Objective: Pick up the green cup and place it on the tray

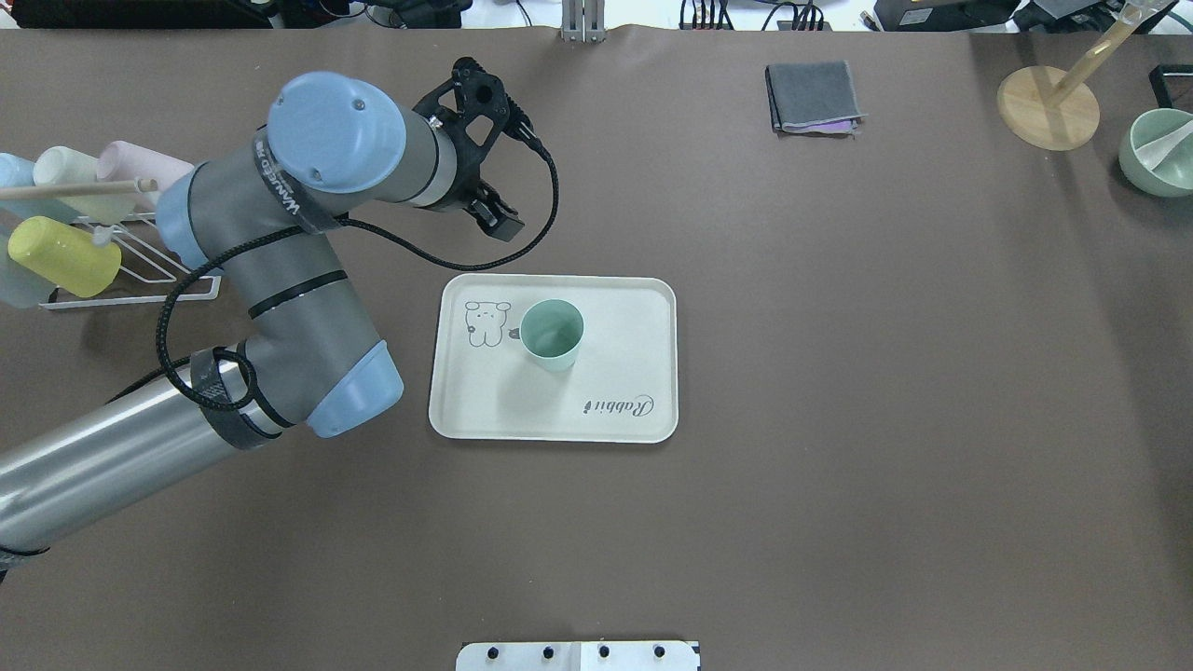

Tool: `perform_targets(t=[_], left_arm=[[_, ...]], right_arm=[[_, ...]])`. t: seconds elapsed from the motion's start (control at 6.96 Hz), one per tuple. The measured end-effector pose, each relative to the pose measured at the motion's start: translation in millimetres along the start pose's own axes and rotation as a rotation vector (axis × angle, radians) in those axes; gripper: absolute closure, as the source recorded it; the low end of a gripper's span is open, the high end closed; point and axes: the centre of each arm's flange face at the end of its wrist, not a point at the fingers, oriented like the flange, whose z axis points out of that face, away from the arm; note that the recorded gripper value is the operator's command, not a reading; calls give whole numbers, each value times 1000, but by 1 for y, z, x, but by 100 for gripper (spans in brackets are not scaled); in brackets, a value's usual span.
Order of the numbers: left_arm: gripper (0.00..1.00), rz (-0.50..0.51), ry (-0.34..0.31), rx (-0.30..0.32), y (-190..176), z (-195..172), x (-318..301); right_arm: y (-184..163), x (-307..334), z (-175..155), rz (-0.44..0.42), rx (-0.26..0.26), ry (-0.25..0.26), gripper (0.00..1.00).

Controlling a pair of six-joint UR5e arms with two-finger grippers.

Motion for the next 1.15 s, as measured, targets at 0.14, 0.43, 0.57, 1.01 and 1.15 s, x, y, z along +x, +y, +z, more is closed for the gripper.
perform_targets(t=[0.14, 0.43, 0.57, 1.01, 1.15], left_arm=[[1, 54, -87, -50, -1, -7, -27], [1, 131, -241, -84, 3, -15, -78], [1, 135, -281, -93, 8, -17, -96], [1, 59, -231, -130, 30, -34, -167], [1, 14, -182, -151, 47, -43, -197]], right_arm=[[0, 0, 0, -45, -1, 1, 0], [0, -1, 0, -79, 1, -3, 0], [-1, -2, -1, -84, 3, -7, 0], [-3, -5, -2, -92, 5, -8, 0], [-4, -7, -2, -97, 5, -7, 0]])
